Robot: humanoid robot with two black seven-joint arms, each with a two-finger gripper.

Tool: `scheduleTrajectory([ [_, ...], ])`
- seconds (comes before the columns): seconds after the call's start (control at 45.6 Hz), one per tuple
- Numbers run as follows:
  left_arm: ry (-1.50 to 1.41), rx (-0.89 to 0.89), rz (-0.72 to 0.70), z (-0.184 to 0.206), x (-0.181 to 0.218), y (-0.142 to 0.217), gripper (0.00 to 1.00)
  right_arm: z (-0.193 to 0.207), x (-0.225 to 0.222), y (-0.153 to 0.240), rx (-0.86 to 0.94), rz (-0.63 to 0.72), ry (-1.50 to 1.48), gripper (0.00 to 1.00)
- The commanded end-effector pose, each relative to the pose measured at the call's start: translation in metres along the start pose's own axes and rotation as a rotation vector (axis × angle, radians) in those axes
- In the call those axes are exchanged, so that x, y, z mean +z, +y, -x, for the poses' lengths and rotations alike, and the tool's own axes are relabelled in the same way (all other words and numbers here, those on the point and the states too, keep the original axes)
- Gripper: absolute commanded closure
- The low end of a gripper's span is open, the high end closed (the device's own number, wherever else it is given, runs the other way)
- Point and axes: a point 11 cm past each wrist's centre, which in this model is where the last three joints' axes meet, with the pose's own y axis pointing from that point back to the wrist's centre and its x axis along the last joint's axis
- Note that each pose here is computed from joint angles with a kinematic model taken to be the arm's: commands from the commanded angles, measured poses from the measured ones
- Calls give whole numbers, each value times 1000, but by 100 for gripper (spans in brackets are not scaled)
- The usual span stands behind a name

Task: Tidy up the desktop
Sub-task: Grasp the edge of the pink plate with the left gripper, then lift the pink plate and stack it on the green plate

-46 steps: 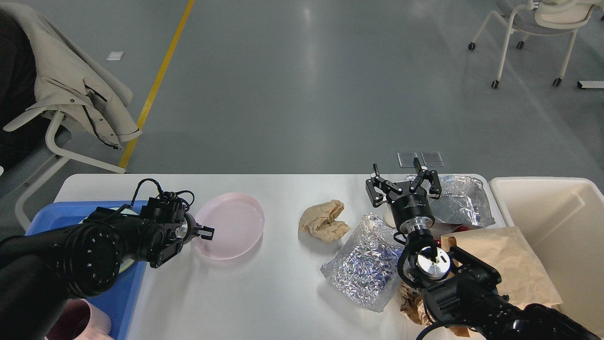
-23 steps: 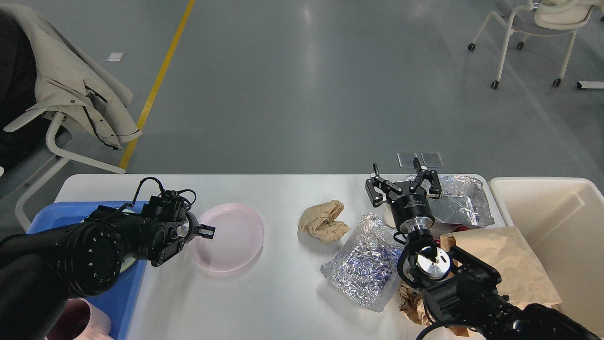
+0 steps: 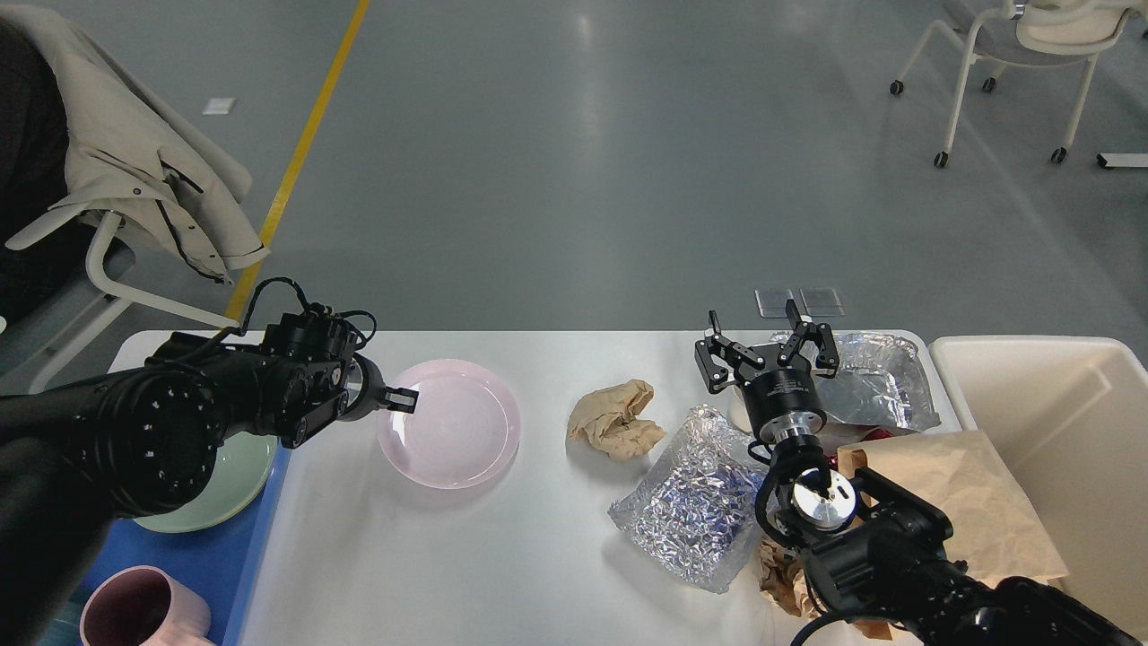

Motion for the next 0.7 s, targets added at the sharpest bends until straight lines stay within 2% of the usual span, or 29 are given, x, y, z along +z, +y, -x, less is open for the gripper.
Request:
scheduleTrajectory([
  [0.0, 40, -1, 32, -23, -1, 16, 100, 0, 0, 0, -1, -1, -1, 0],
  [0.175, 72, 9, 69, -53, -2, 39, 100, 0, 0, 0, 1, 0, 0, 0],
  [0.395, 161, 36, 137, -105, -14, 91, 100, 0, 0, 0, -1, -1, -1, 0],
  [0.526, 198, 70, 161, -134, -31, 129, 100, 0, 0, 0, 0, 0, 1, 0],
  [0.68, 266, 103, 180, -154, -70, 172, 100, 0, 0, 0, 0, 0, 1, 0],
])
